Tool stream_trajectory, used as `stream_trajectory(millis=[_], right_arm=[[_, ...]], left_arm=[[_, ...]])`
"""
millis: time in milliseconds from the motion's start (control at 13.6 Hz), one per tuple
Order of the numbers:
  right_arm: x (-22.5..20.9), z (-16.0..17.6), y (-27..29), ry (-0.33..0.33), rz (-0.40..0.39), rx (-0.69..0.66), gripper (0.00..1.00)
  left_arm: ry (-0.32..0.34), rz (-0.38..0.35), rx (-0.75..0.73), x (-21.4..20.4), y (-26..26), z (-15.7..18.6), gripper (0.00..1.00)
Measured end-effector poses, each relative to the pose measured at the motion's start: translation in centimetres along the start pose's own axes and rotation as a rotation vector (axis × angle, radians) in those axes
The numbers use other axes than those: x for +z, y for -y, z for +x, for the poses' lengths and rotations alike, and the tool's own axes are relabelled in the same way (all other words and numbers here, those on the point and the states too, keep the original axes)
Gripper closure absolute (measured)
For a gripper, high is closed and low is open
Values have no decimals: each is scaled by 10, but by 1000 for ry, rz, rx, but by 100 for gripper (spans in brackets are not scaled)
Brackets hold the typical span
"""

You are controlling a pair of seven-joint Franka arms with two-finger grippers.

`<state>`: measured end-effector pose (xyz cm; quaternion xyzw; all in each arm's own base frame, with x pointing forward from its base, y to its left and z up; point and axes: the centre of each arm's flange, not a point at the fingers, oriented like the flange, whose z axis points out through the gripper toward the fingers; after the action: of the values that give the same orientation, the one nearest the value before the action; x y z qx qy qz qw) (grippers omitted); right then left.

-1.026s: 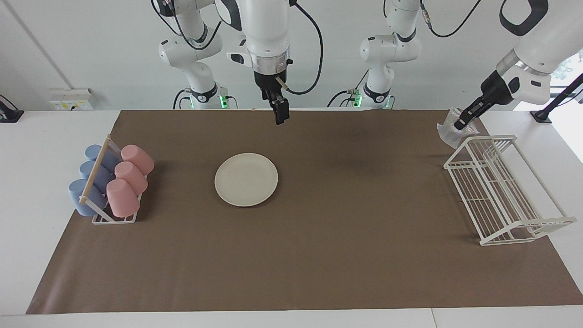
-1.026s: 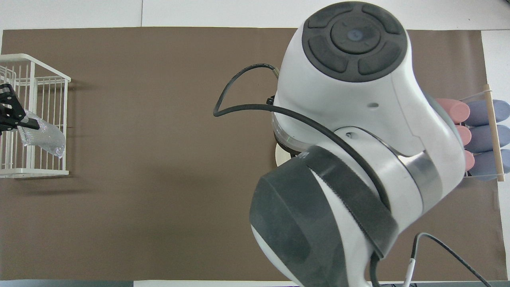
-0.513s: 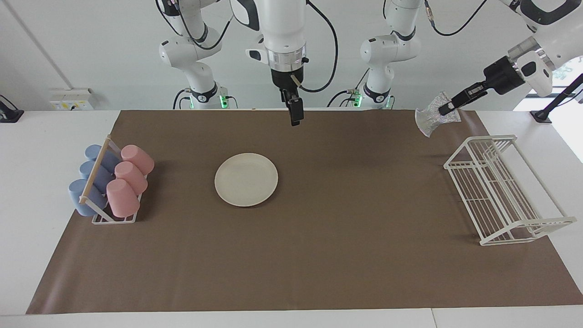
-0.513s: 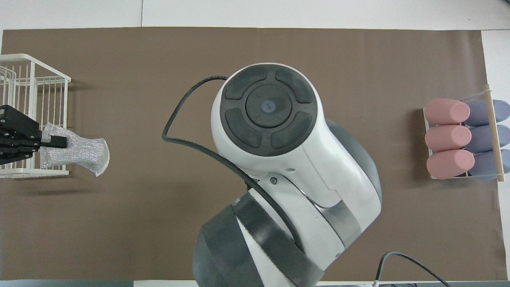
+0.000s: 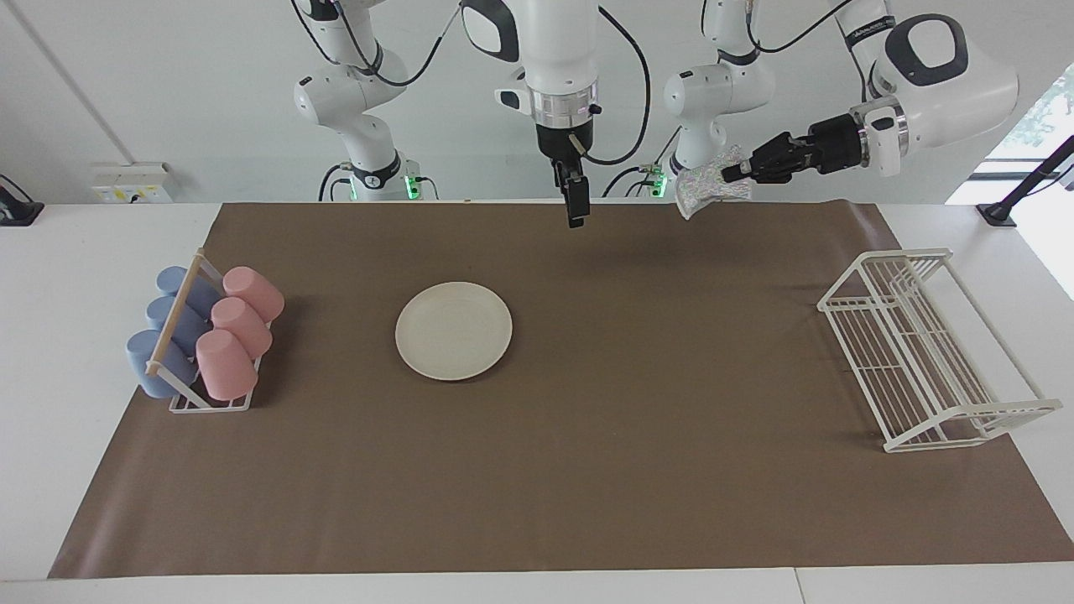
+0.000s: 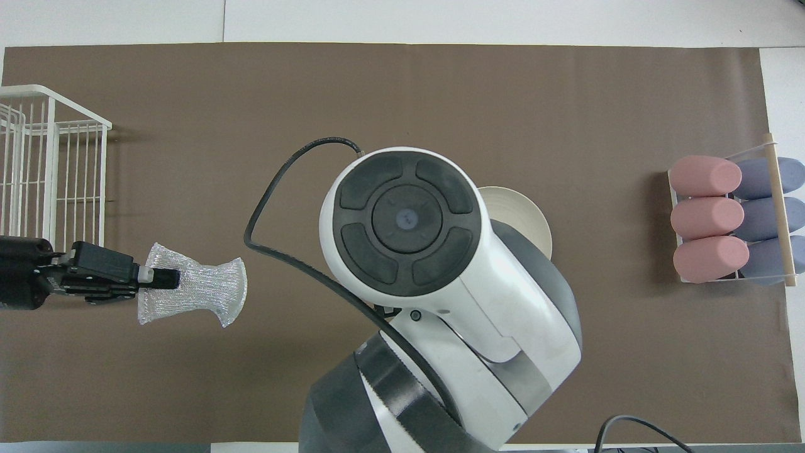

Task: Wipe plate with sponge
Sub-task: 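Hand the scrubber from the left gripper to the right gripper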

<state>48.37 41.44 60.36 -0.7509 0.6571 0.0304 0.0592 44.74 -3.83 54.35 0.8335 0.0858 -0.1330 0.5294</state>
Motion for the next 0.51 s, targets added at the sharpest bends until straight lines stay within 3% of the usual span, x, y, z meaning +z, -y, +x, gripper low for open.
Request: stream_trajectory(millis=[293, 513], right_arm=[[2, -17, -1, 110, 16, 103, 0], [11, -39, -18, 173, 4, 187, 0]], left_arm=[[30, -166, 42, 39, 24, -2, 96], [40, -211, 160, 60, 54, 0, 96]])
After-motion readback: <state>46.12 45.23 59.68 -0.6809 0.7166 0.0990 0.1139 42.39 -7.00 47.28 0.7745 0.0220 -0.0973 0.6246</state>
